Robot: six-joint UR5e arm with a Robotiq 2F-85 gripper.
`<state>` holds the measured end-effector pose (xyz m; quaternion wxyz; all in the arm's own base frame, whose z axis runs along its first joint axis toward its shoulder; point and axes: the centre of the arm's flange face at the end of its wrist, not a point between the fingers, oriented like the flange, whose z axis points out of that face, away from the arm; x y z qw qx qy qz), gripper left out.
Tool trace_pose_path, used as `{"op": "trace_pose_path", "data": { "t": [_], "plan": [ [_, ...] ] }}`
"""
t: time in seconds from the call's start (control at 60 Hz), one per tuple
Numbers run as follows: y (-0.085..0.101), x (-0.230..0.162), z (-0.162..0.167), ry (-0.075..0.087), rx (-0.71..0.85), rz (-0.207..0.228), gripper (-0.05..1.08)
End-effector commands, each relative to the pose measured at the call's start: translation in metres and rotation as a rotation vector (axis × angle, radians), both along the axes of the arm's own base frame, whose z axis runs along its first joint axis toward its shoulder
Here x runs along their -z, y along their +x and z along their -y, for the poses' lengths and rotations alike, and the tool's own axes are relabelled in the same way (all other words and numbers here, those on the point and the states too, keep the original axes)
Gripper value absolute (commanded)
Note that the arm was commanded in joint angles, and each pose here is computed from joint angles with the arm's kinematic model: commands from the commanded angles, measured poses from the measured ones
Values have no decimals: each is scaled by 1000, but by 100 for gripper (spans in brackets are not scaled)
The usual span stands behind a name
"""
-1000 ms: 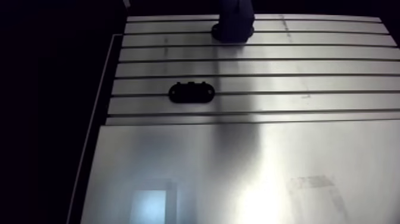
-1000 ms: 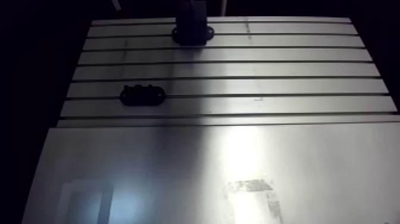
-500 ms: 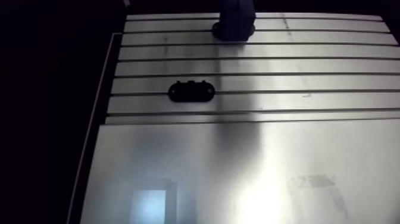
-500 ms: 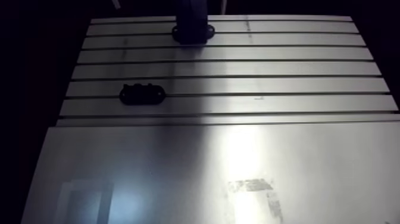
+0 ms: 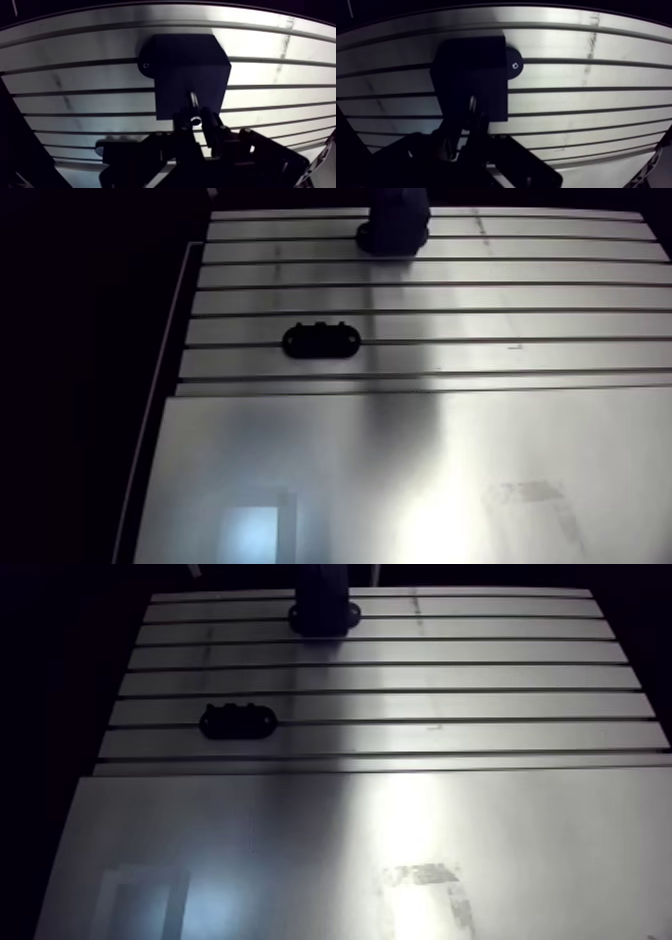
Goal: Pick up the M10 bolt and insert it into the hole until fully seated.
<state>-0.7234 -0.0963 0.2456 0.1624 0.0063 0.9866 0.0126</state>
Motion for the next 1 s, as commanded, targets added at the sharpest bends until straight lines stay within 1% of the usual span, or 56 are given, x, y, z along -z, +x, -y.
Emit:
{"op": "trace_pose_path", "data": {
  "t": [0.017,0.183,0.283,0.3,0.317,0.333,0.35,0.367,0.383,0.4,0.417,0.433,0.45,0.467,0.483,0.617,0.817,1.0],
  "plan": [
    [1,2,0,0,0,4,108],
    [1,2,0,0,0,4,107],
    [1,1,-1,0,1,3,104],
    [0,1,-1,-1,-1,1,99],
    [1,1,0,-1,-2,2,92],
    [1,1,0,-1,-2,2,92],
    [1,1,0,-1,-4,2,79],
    [1,1,0,-1,-4,2,79],
    [1,3,0,-2,-8,8,56],
    [1,3,0,-2,-8,8,56],
    [1,6,0,-2,-13,14,30],
    [1,6,0,-2,-13,14,30],
    [2,8,0,-2,-17,19,10],
    [2,8,0,-2,-17,19,10],
    [4,10,0,-1,-19,24,2],
    [6,13,0,0,-18,30,1],
    [6,13,0,0,-18,29,0],
    [7,13,1,-2,-22,29,0]
  ]
}}
